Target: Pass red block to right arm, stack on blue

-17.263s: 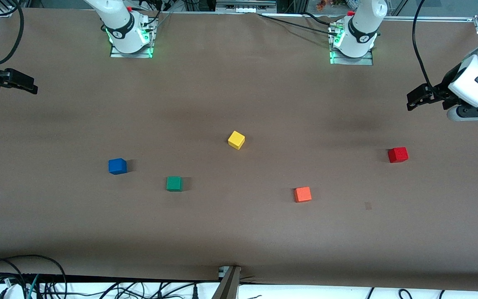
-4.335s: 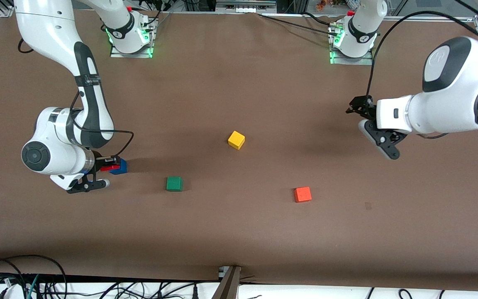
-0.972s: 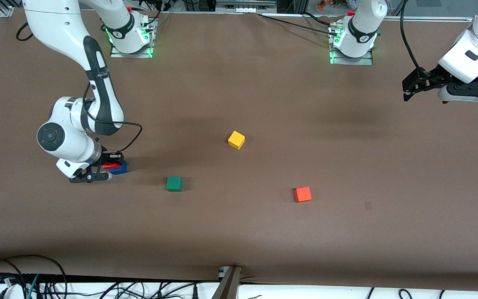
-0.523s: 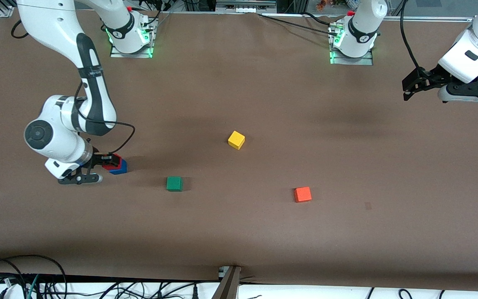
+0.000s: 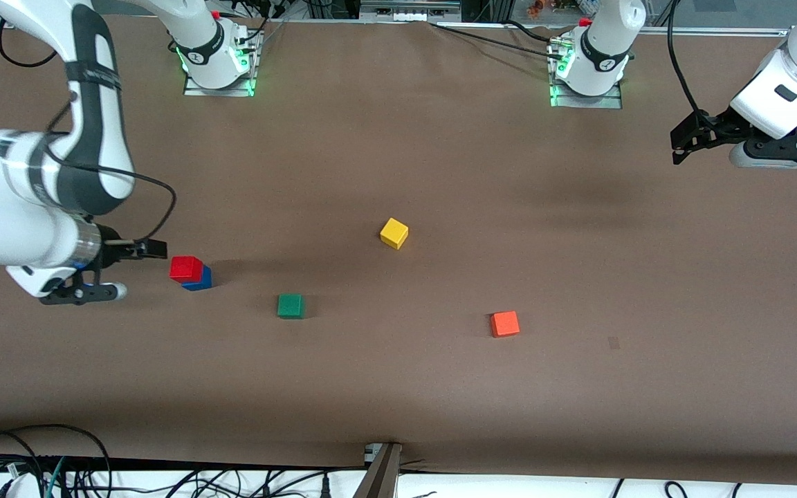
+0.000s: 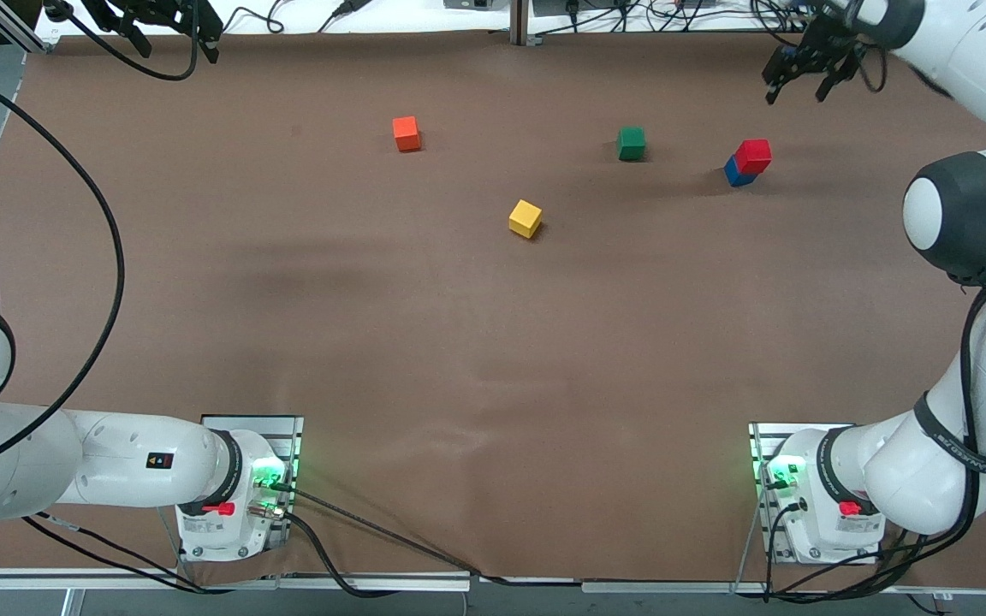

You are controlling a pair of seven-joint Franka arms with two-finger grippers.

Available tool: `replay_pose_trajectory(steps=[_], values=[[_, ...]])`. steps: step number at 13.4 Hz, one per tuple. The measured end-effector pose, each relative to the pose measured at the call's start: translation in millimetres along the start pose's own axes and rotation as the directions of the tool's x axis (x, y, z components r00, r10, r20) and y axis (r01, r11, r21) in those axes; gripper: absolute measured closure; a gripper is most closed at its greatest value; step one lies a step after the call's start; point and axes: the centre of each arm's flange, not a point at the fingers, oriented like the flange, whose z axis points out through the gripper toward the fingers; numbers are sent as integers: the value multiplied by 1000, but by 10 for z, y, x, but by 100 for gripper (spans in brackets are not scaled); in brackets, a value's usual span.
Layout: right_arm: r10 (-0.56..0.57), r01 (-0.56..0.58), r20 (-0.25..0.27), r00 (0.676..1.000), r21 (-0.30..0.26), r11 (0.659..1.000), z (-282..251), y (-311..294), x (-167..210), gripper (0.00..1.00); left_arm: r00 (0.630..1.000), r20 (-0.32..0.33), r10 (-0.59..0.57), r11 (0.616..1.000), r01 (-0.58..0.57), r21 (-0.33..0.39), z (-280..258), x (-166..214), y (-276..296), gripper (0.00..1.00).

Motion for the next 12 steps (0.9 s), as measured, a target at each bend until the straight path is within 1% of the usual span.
replay_pose_trajectory(steps=[3, 5, 7, 9, 12], values=[[0, -1, 62, 998, 9, 1000, -531, -1, -188, 0, 1000, 1, -1, 1000, 1, 0, -2, -2, 1, 0], [9, -10, 93, 996, 9, 1000, -787, 40, -312, 0, 1000, 4, 2, 1000, -2, 0, -3, -6, 13, 0], [13, -14, 92, 996, 5, 1000, -1000, 67, -399, 0, 1000, 4, 5, 1000, -5, 1, -4, -8, 34, 0], [22, -21, 77, 997, -20, 1000, -1139, 125, -464, 0, 1000, 4, 6, 1000, -6, 1, -5, -9, 40, 0], [68, -63, 80, 995, -57, 996, -1265, 113, -611, 0, 1000, 5, 5, 1000, -5, 1, -4, -9, 34, 0]])
